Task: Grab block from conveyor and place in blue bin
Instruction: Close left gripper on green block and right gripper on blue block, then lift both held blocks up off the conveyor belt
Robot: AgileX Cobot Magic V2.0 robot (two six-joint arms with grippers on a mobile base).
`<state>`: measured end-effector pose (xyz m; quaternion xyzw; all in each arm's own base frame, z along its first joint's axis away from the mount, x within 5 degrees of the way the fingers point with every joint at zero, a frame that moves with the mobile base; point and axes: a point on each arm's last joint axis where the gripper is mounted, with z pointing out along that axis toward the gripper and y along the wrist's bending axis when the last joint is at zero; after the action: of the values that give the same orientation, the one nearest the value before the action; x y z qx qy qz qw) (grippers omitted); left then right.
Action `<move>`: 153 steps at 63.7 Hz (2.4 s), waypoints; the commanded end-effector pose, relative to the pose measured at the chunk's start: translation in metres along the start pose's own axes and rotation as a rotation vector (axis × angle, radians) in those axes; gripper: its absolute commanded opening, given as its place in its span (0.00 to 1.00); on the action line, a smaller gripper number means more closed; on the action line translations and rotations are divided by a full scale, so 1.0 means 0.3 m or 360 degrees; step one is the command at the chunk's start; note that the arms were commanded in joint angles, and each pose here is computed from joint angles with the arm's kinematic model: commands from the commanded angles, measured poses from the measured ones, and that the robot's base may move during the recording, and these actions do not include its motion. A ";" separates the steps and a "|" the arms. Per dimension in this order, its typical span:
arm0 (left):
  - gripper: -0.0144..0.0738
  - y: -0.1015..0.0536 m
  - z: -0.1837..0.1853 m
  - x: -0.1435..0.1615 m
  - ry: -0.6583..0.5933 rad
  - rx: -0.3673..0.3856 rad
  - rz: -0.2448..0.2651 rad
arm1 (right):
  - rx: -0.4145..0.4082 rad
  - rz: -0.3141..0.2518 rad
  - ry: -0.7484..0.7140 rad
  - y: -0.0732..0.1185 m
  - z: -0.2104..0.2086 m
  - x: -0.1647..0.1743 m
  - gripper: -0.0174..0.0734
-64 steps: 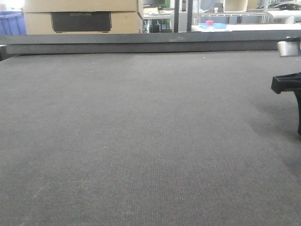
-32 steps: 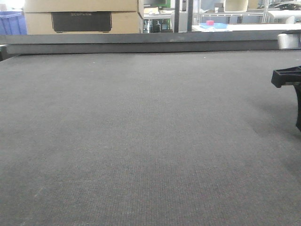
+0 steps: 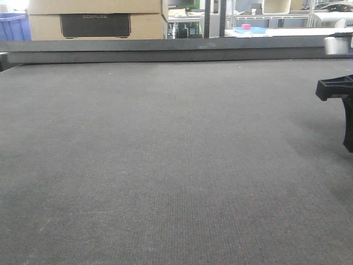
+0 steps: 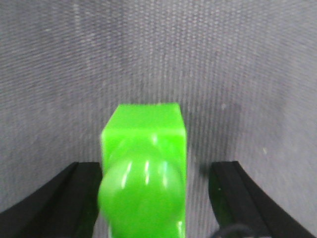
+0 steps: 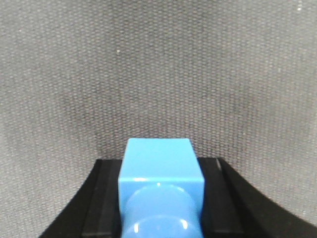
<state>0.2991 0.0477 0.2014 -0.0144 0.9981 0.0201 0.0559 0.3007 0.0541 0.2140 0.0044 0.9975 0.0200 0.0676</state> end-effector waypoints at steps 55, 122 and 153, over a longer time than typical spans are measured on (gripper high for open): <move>0.04 -0.125 -0.134 0.008 -0.0250 0.0066 0.0255 | -0.0038 -0.0144 -0.0337 0.002 -0.116 -0.005 0.01; 0.04 -0.176 -0.518 0.516 -0.2107 0.0351 0.0023 | -0.0245 -0.0156 -0.1855 -0.079 -0.488 0.451 0.01; 0.04 -0.134 -0.628 0.738 -0.2557 0.0068 0.0231 | -0.0118 -0.0292 -0.2401 -0.111 -0.644 0.593 0.01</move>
<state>0.0626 -0.0071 0.3633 0.0618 0.6525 -0.0071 0.7552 0.1025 0.0174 0.3772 -0.0530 0.6825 0.0654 0.7260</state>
